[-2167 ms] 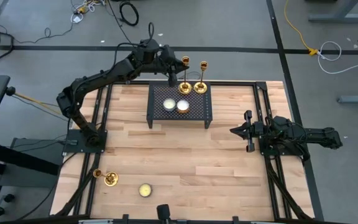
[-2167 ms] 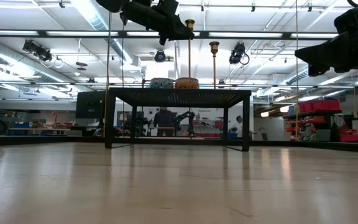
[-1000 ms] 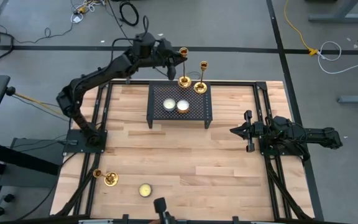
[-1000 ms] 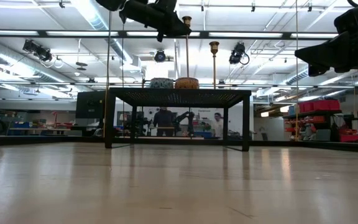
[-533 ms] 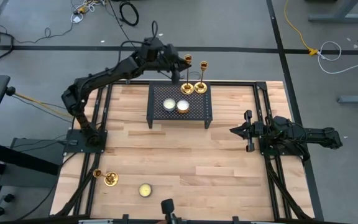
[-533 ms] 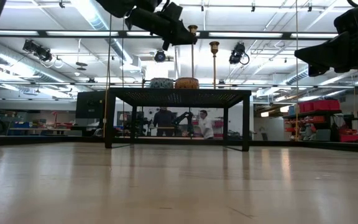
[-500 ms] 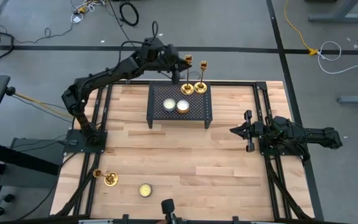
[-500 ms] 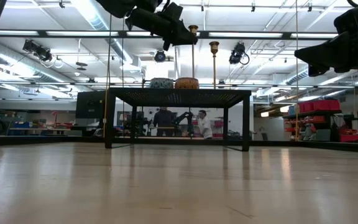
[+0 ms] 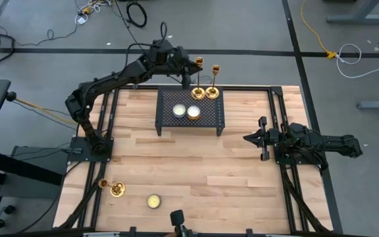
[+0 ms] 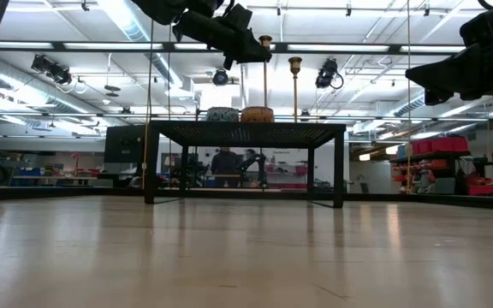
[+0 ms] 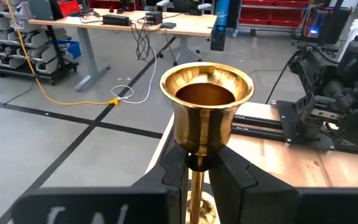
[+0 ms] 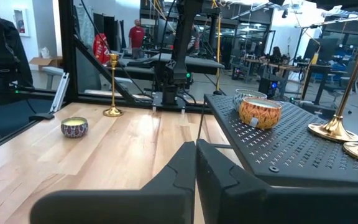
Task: Pick & Place candle stick holders
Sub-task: Put the top gold candle holder on the shelf
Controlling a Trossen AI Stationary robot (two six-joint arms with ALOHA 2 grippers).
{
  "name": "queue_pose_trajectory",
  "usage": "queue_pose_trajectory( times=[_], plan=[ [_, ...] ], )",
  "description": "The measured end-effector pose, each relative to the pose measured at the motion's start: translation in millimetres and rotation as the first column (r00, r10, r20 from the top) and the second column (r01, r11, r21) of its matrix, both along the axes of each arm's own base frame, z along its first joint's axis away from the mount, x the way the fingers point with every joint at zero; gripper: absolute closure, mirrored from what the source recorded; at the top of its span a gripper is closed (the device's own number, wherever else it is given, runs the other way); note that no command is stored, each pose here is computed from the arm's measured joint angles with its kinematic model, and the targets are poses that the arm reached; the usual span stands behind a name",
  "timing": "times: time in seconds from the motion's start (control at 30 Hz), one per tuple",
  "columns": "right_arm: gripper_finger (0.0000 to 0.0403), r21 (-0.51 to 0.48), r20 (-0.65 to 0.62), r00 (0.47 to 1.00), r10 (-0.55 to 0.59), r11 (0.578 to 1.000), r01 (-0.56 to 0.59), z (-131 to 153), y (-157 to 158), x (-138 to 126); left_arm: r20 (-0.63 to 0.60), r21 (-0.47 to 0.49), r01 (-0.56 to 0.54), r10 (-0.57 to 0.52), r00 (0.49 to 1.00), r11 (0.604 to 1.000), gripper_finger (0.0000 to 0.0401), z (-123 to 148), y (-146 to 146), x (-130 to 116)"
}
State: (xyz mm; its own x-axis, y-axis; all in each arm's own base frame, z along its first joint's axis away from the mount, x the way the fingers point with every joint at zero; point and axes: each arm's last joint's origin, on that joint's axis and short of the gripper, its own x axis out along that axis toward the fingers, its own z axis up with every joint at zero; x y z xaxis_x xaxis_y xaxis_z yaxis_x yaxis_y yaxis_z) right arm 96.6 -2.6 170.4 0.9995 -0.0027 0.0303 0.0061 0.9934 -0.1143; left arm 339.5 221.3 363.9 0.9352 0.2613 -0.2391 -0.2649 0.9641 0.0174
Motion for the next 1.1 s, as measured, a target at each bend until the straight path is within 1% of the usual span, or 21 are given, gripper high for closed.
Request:
queue_pose_trajectory(
  times=[0.2,0.37,0.5,0.7,0.83,0.97,1.1],
  plan=[
    [0.0389,0.0,0.0,1.0,0.0,1.0,0.0,0,0,0,0.0,0.0,-0.001,0.001,1.0,1.0,0.0348,0,0,0],
    [0.0389,0.0,0.0,1.0,0.0,1.0,0.0,0,0,0,-0.002,0.002,-0.002,0.002,1.0,1.0,0.0332,0,0,0],
    [0.0389,0.0,0.0,1.0,0.0,1.0,0.0,0,0,0,-0.003,0.001,0.0,0.0,1.0,1.0,0.0307,0,-1,1],
    [0.0389,0.0,0.0,1.0,0.0,1.0,0.0,0,0,0,-0.001,-0.008,-0.003,0.003,1.0,1.0,0.0257,0,-2,1],
    [0.0389,0.0,0.0,1.0,0.0,1.0,0.0,0,0,0,-0.005,0.002,-0.033,0.033,0.999,0.999,0.0225,0,-4,3],
    [0.0389,0.0,0.0,1.0,0.0,1.0,0.0,0,0,0,-0.016,0.004,-0.038,0.038,0.999,0.999,0.0204,8,-5,1],
    [0.0389,0.0,0.0,1.0,0.0,1.0,0.0,0,0,0,-0.084,0.046,-0.03,0.034,0.996,0.998,0.0194,19,-7,-3]
  ],
)
